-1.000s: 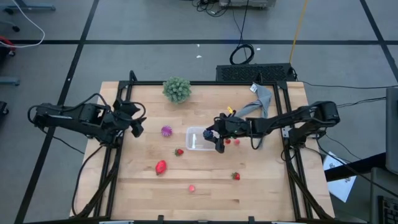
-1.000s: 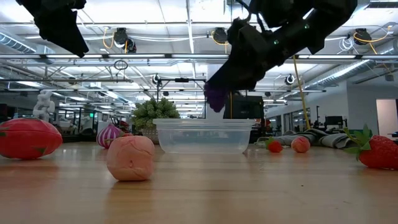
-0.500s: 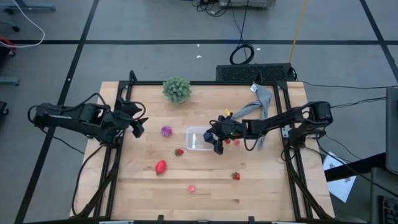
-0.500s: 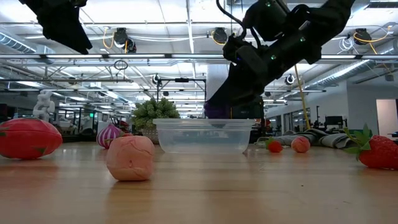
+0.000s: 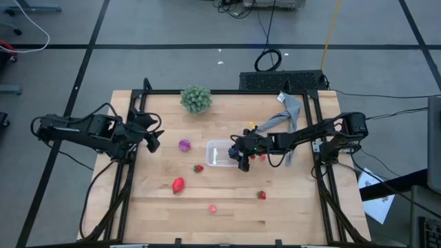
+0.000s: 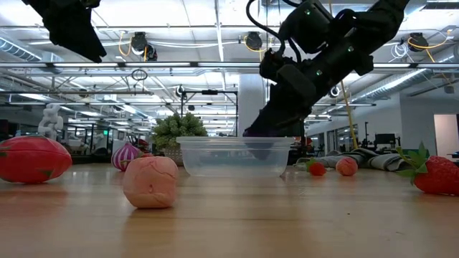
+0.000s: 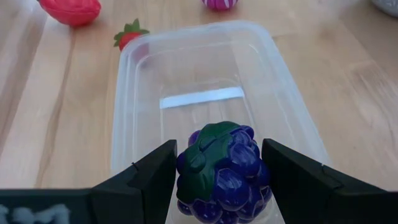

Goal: Pick and placing Produce into tupperware
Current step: Put the grapes into the transparent container

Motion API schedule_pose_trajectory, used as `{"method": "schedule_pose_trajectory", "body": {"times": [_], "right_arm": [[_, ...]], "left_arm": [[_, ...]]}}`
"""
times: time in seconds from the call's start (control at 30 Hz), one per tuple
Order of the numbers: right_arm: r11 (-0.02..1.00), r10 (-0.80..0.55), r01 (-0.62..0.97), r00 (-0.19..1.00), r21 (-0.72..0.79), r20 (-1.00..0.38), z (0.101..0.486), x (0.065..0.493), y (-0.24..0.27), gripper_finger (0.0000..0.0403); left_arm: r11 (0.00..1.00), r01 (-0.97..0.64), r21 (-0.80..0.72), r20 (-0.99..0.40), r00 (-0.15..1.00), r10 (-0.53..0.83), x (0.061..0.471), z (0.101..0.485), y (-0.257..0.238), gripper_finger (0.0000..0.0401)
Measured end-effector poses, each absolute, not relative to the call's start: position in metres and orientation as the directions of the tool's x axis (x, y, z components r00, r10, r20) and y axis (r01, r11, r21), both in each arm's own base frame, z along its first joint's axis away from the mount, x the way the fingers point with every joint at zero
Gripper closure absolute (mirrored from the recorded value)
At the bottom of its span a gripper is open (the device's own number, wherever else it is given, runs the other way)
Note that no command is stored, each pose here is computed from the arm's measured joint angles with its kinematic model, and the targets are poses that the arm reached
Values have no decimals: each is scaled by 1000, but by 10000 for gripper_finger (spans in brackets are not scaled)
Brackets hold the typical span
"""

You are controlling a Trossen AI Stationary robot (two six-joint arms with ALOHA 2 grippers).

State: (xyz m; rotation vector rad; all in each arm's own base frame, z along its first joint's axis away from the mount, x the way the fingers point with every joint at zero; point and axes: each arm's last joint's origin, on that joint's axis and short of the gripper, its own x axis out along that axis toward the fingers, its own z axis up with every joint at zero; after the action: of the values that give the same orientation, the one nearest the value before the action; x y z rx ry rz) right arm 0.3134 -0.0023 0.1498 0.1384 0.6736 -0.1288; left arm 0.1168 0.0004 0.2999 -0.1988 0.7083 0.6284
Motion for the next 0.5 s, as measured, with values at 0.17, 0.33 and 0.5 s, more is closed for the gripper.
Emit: {"method": "schedule_pose_trajectory", "body": {"times": [0.17, 0.33, 0.5], "right_arm": [[983, -74, 165, 766, 84, -639, 149, 313, -2, 181], [983, -74, 165, 767, 84, -638, 149, 313, -2, 181], [983, -71, 161, 767, 85, -637, 149, 313, -1, 181]], "left_arm": [[799, -600, 36, -661, 586, 470, 117, 300, 0, 158], [798, -601, 34, -661, 586, 470, 117, 300, 0, 158], [798, -601, 34, -661, 586, 470, 117, 300, 0, 158]]}}
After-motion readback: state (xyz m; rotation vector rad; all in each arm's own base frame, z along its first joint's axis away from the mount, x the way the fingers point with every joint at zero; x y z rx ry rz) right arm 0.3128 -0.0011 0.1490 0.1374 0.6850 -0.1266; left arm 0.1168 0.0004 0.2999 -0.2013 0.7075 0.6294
